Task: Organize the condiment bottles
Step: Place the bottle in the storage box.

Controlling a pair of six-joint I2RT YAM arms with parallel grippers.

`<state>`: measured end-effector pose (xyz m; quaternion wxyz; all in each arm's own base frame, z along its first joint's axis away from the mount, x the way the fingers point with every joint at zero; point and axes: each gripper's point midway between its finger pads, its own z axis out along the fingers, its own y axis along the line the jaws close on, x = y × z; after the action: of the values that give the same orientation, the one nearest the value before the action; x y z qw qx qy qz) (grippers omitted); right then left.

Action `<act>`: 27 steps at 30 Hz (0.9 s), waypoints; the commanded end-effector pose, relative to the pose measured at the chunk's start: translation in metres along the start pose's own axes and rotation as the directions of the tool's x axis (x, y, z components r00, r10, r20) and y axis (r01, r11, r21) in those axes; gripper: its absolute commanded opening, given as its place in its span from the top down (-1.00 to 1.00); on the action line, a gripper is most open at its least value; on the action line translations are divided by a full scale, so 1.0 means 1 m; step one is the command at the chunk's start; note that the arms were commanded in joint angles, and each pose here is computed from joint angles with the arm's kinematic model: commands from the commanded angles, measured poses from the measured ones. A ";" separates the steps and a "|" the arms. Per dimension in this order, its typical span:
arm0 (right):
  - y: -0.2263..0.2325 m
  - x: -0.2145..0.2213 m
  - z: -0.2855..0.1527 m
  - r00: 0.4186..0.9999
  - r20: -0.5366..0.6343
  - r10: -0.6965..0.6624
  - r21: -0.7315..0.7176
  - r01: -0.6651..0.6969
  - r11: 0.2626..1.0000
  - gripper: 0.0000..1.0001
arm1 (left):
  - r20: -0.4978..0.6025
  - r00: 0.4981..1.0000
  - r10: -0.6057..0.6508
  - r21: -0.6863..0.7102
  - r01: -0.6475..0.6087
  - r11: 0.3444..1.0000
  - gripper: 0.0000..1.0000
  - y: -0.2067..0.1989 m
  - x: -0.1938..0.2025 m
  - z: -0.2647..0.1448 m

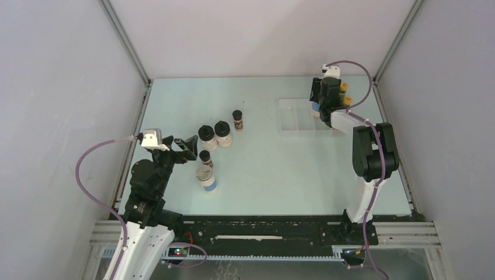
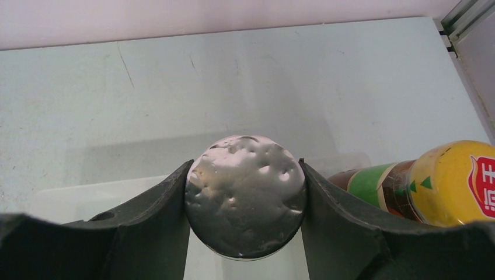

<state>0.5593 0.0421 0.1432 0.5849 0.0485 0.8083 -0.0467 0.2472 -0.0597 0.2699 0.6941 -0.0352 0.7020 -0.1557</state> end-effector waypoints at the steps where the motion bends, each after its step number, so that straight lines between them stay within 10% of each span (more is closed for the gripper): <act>1: 0.001 -0.028 0.006 0.997 0.080 0.021 0.017 -0.023 1.000 1.00 | 0.009 1.000 0.011 0.023 -0.011 1.000 -1.00 -0.004 -0.001 0.002; 11: 0.003 -0.035 0.002 0.996 0.093 0.008 0.028 -0.011 1.000 -0.44 | 0.012 1.000 0.009 0.024 -0.010 1.000 -1.00 -0.004 -0.001 0.002; 27: 0.008 -0.059 -0.013 0.990 0.137 0.018 0.021 -0.021 1.000 -0.52 | 0.024 1.000 0.005 0.033 -0.006 0.999 -1.00 -0.006 -0.004 -0.001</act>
<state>0.5607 0.0452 0.1470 0.5902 0.0507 0.8033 -0.0616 0.2471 -0.0602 0.2699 0.6939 -0.0343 0.7020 -0.1566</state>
